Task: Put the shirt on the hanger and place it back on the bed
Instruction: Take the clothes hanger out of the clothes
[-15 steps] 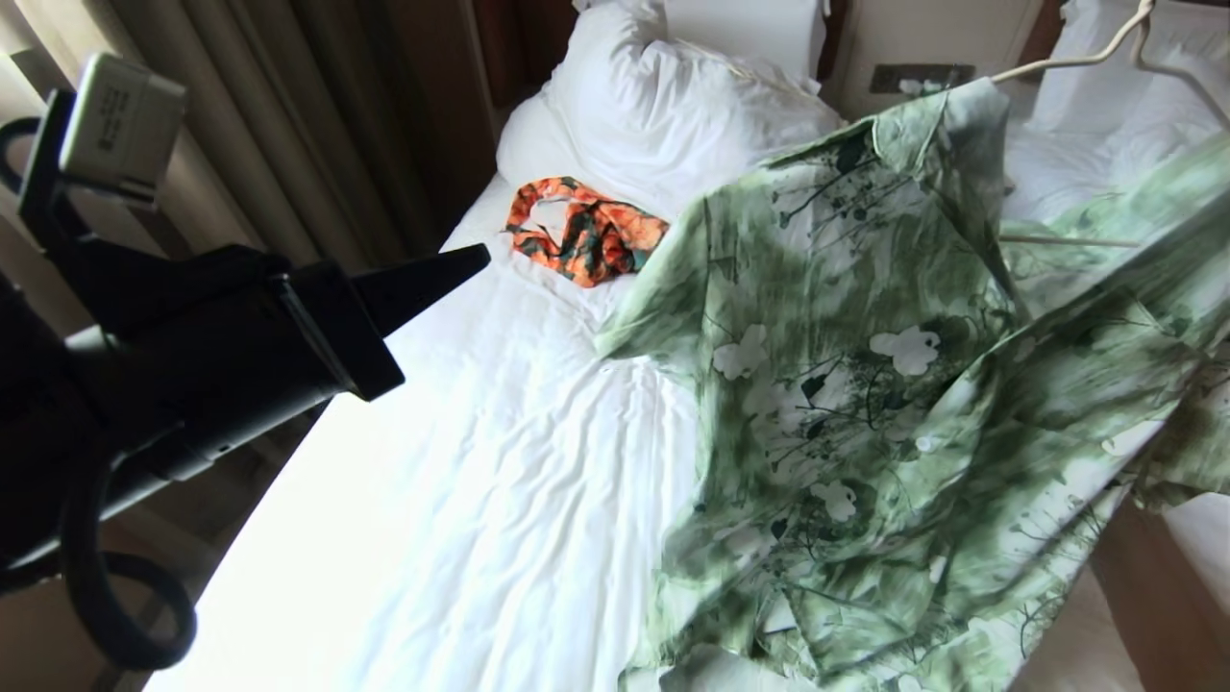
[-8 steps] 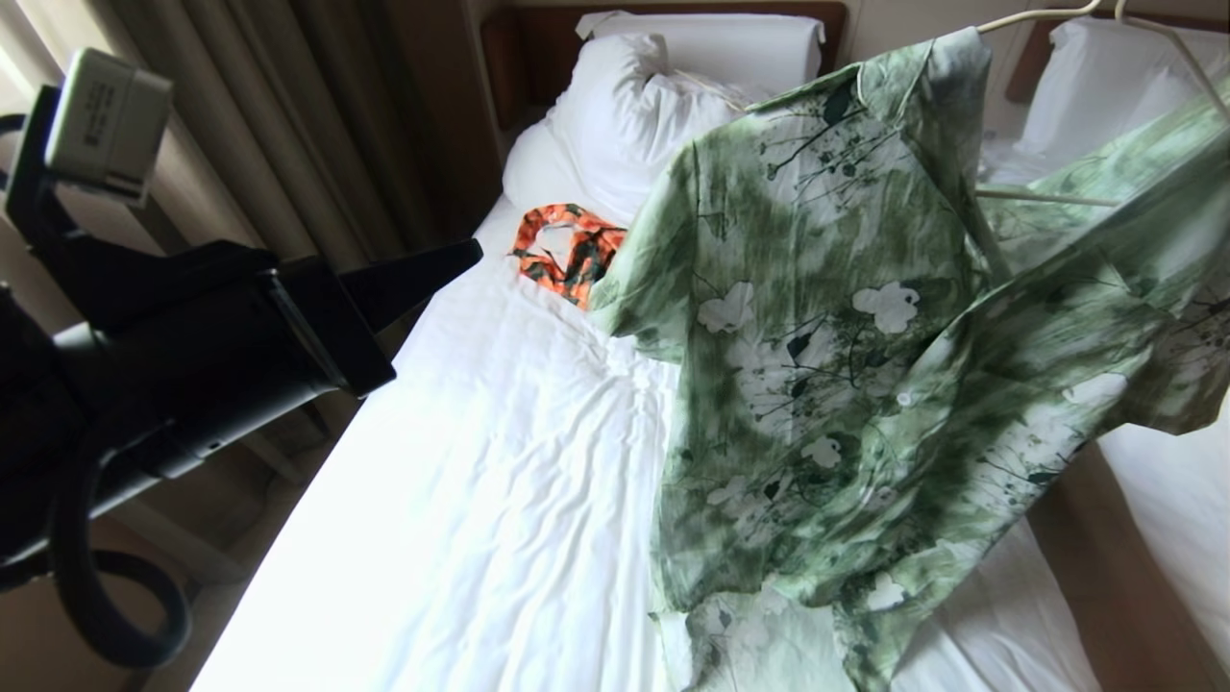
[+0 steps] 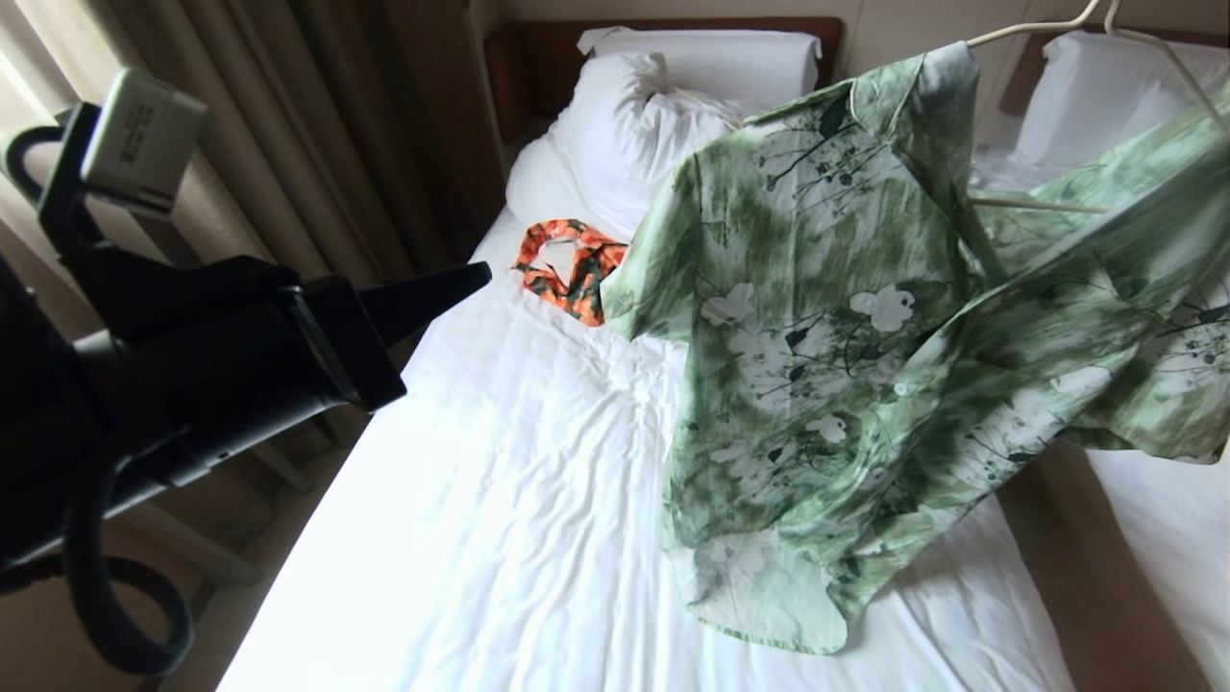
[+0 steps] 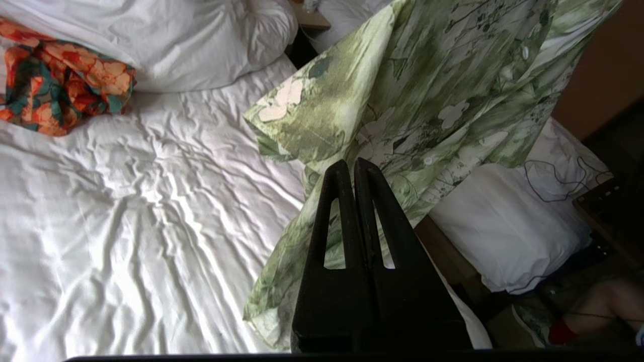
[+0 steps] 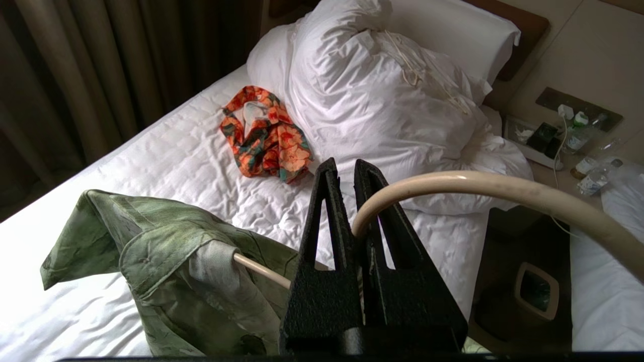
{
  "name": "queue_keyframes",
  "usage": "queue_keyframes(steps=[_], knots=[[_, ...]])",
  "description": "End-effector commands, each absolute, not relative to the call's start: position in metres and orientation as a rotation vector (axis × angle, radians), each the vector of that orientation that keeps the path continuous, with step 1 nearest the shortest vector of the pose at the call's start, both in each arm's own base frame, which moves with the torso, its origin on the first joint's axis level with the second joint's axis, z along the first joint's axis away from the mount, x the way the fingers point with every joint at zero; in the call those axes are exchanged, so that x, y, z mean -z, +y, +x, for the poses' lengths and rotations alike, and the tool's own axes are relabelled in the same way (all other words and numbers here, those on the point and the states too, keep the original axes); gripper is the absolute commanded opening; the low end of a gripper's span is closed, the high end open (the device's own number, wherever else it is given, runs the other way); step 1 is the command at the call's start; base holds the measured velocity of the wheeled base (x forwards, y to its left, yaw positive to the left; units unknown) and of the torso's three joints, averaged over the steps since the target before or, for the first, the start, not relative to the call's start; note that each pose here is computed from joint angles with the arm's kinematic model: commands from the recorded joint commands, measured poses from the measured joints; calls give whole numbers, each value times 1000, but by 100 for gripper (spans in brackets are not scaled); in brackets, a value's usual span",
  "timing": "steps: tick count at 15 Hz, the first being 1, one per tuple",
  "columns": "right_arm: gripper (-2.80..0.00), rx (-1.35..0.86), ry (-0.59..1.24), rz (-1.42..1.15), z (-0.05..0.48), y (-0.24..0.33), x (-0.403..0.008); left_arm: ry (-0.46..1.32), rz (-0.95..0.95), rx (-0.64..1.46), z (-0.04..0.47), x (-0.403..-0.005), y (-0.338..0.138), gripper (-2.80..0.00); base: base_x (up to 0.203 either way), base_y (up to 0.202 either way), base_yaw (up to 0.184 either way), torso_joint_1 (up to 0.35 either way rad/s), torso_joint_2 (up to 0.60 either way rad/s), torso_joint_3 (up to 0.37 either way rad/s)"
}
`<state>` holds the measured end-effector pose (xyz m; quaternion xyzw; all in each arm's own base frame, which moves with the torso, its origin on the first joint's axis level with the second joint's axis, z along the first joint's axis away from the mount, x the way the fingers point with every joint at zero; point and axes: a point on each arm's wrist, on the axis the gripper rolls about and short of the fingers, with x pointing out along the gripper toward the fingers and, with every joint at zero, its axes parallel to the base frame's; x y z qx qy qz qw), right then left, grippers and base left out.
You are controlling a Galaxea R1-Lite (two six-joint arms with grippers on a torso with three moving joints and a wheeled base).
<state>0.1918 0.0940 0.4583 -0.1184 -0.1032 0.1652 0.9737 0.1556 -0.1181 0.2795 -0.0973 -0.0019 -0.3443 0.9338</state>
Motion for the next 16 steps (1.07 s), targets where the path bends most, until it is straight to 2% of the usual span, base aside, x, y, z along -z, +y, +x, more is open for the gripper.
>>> queue_keyframes(steps=[1, 6, 10, 11, 16], knots=[[-280, -333, -199, -243, 195, 95, -456, 19, -193, 705, 156, -281, -118, -280, 0, 0, 0, 145, -342, -194], [-280, -357, -190, -247, 206, 97, -452, 71, -179, 718, 165, -289, -129, -280, 0, 0, 0, 6, -18, -6], [-280, -352, -223, -237, 214, 101, -453, 166, -163, 742, 191, -280, -159, -280, 0, 0, 0, 0, 0, 0], [-280, -355, -217, -238, 215, 101, -452, 187, -155, 744, 199, -274, -167, 0, 0, 0, 0, 0, 0, 0], [-280, -361, -209, -241, 218, 103, -450, 175, -156, 769, 240, -264, -203, 0, 0, 0, 0, 0, 0, 0]])
